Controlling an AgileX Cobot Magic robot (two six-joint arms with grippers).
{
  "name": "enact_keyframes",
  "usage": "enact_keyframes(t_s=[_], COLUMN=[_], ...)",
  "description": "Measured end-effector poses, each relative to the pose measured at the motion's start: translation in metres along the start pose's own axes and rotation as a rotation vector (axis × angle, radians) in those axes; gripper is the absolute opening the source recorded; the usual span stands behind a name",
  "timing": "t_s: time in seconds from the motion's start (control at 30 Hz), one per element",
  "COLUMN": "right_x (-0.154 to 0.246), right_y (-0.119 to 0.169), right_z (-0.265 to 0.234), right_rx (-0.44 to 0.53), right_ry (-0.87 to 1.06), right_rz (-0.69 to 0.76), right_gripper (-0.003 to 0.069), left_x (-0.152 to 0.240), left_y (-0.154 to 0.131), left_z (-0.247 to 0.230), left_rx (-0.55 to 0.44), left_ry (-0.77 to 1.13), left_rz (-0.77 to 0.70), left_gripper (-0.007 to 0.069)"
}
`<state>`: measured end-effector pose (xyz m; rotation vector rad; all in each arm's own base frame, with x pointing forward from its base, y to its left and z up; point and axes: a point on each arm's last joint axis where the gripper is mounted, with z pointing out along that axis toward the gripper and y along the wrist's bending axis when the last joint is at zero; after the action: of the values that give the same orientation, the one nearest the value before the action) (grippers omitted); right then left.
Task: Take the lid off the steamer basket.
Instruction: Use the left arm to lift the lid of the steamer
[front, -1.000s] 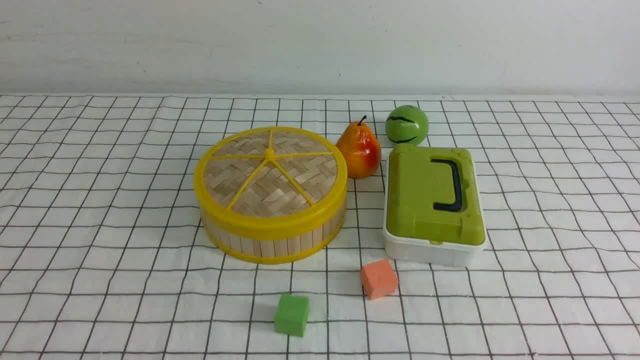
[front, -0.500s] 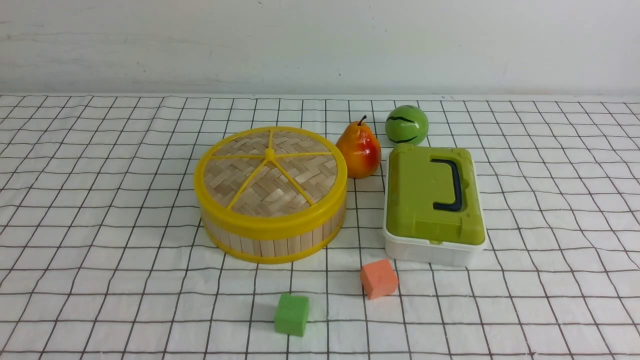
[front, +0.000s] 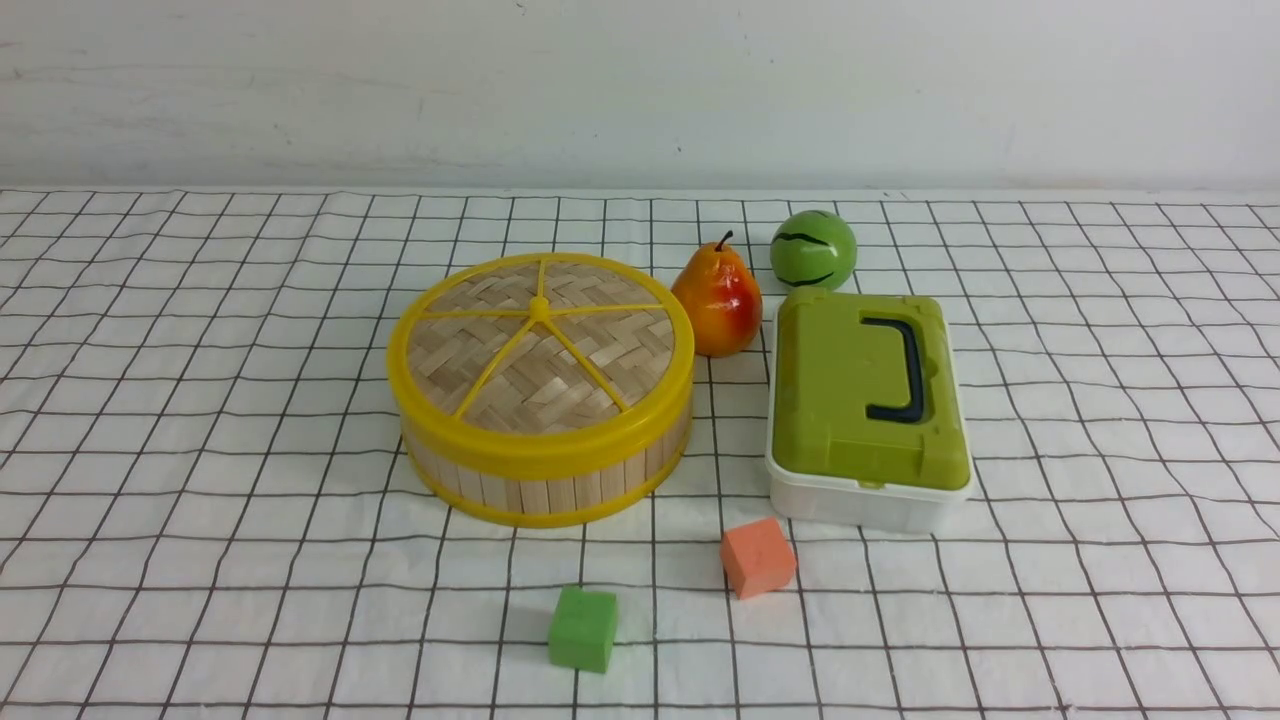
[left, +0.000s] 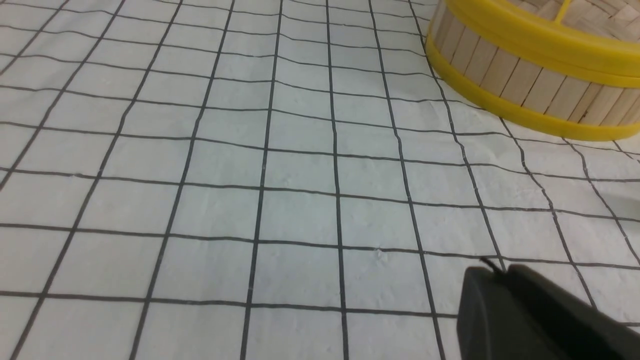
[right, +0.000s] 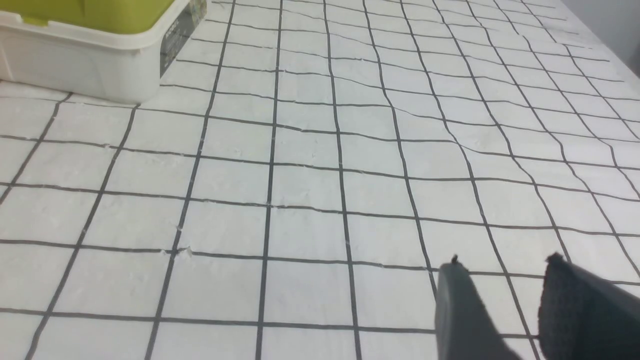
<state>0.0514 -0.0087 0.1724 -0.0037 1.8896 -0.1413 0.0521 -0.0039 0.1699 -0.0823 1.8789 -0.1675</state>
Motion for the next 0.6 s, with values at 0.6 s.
enact_keyframes(t_s=[0.6], right_x=[0.0], right_y=[0.0], right_z=[0.0], right_rx=[0.0], right_ry=[0.0], right_rz=[0.0], right_gripper=[0.024], left_x=[-0.012], left_y=[-0.002], left_z=[-0.001], left_rx=[0.027], left_ry=[-0.134], left_rz=[-0.01], left_gripper=[0.0048])
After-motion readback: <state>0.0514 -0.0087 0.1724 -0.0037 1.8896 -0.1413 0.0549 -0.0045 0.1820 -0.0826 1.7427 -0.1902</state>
